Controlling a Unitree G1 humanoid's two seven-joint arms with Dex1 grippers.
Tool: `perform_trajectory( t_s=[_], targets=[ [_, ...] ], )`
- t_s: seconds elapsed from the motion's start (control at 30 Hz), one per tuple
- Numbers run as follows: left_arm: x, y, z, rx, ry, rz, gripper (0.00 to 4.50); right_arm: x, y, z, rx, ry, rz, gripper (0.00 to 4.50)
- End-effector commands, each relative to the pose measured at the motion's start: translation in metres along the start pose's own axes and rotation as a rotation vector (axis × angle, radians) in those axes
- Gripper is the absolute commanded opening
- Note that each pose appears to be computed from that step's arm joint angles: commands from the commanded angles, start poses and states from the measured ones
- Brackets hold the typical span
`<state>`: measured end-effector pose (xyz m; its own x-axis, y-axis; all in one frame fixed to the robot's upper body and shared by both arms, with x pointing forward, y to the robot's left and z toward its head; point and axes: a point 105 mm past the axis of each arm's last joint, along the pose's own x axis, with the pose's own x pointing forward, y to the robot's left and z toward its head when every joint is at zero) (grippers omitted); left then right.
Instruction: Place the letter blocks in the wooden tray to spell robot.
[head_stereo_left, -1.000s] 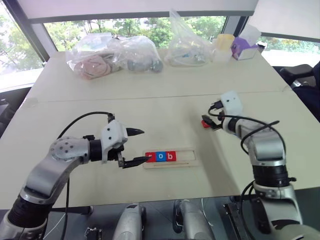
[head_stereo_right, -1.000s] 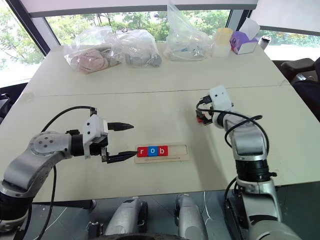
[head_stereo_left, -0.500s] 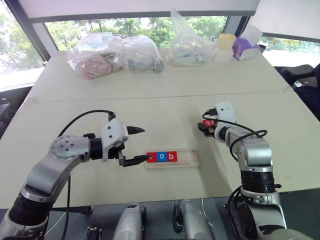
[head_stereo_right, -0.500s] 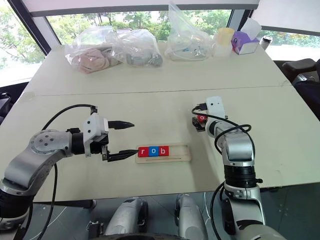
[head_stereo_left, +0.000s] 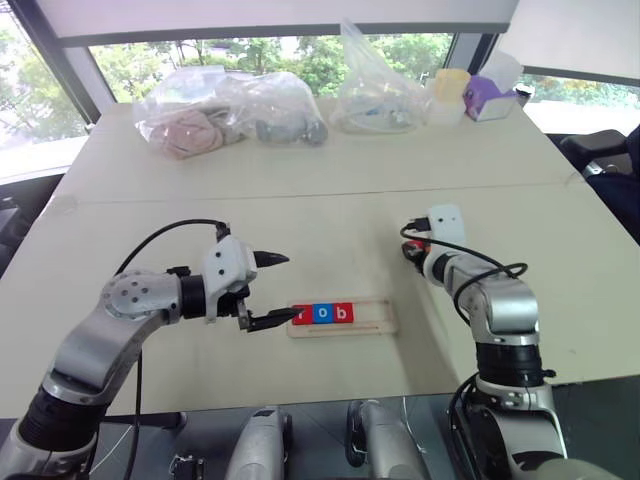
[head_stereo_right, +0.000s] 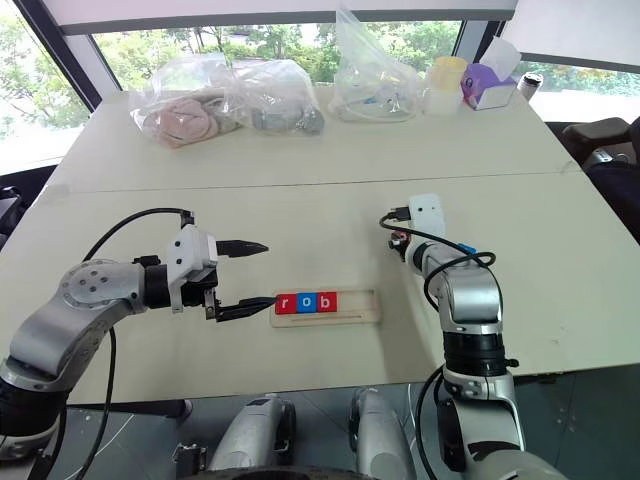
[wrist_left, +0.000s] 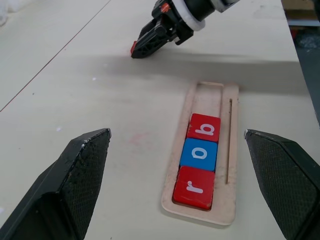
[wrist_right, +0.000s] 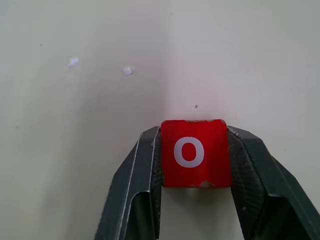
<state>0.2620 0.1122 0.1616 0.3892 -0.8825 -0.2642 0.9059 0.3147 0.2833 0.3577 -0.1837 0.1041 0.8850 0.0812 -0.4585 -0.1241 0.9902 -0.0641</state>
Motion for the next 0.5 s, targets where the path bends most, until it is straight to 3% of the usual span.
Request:
perform_trajectory(
  t_s=[0.03, 0.23, 0.5],
  targets=[
    [-0.002, 0.000, 0.005, 0.034, -0.015, 0.001, 4.50, -0.037, -0.001, 0.000, -0.085, -0.034, 0.012, 1.21],
    [-0.001, -0.001, 0.003, 0.030, -0.016, -0.014, 4.50, -0.088, 0.013, -0.023, -0.070, 0.010, 0.031, 1.21],
    [0.003, 0.000, 0.003, 0.034, -0.025, -0.039, 4.50, -0.099, 0.018, -0.045, -0.020, 0.069, -0.024, 1.21]
  ],
)
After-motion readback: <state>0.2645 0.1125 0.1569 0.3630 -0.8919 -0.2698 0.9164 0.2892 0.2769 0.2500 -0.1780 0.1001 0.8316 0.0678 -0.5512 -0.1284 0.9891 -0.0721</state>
